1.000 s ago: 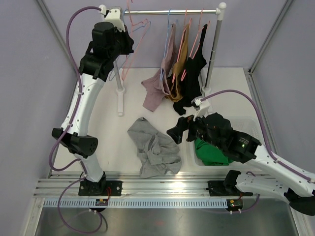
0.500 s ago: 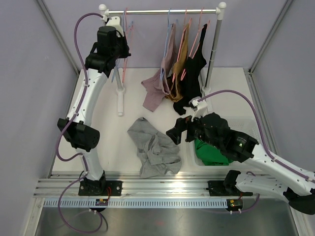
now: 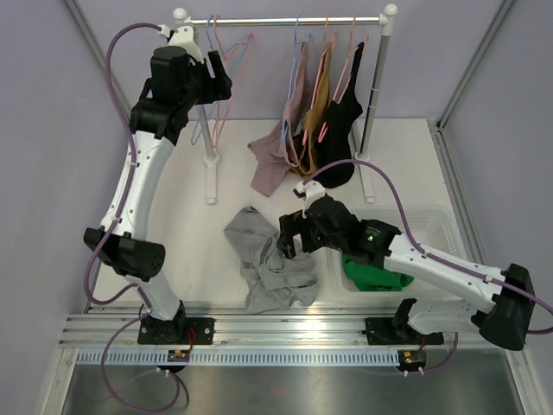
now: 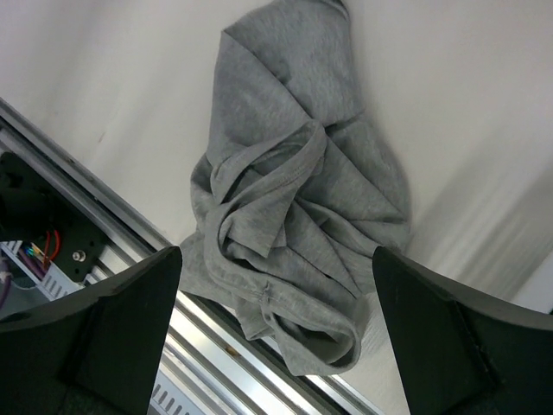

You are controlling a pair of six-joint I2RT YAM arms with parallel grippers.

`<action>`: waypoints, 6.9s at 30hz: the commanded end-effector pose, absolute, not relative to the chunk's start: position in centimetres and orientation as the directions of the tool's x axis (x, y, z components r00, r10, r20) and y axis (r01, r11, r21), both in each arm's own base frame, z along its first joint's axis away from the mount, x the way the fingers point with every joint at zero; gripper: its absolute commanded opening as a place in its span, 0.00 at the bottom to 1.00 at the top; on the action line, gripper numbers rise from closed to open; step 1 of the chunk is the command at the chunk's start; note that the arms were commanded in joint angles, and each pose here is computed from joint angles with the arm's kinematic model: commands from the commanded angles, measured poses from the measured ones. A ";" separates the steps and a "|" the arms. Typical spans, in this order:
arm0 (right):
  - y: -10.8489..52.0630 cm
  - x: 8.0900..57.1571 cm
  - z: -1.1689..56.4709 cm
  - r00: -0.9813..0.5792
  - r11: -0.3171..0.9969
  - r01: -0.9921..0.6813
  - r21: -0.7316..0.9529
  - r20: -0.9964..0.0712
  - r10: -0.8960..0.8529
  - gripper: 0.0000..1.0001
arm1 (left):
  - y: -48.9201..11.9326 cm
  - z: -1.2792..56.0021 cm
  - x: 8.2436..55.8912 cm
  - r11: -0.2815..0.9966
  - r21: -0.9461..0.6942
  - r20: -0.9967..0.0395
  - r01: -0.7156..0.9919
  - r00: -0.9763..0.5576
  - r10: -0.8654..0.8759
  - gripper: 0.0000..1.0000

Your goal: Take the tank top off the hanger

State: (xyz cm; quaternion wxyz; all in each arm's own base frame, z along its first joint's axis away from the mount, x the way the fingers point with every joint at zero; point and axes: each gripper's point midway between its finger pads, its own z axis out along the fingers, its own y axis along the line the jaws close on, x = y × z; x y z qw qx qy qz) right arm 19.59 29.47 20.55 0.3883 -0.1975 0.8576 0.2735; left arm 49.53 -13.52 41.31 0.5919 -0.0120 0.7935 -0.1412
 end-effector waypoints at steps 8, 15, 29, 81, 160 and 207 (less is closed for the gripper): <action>34.3 19.8 13.8 -0.690 0.741 -0.601 0.299 -0.661 -0.294 0.99 | -12.8 50.4 36.2 0.881 -0.342 -0.939 0.327 -0.142 -0.312 0.99; 36.8 20.3 9.1 -0.695 0.761 -0.611 0.218 -0.608 -0.384 0.99 | -11.0 47.5 28.5 0.866 -0.373 -0.928 0.333 -0.128 -0.351 0.99; 37.6 19.7 4.3 -0.683 0.777 -0.622 0.097 -0.553 -0.478 0.30 | -3.9 36.9 21.9 0.976 -0.205 -0.972 0.077 -0.135 -0.194 0.99; 2.1 27.0 12.2 -0.732 0.892 0.446 -0.071 -0.603 0.318 0.00 | -1.5 30.5 22.3 0.980 -0.182 -0.969 -0.077 -0.153 -0.192 0.99; 12.8 13.2 32.9 -0.484 0.723 -0.456 0.519 -0.827 0.288 0.95 | -27.6 50.5 49.5 0.922 -0.137 -0.982 0.363 0.074 -0.175 0.00; 22.8 21.3 36.9 -0.600 0.452 -0.553 0.700 -0.711 0.368 0.99 | -17.6 44.5 13.7 0.410 -0.498 -0.803 0.764 -0.229 -0.550 0.00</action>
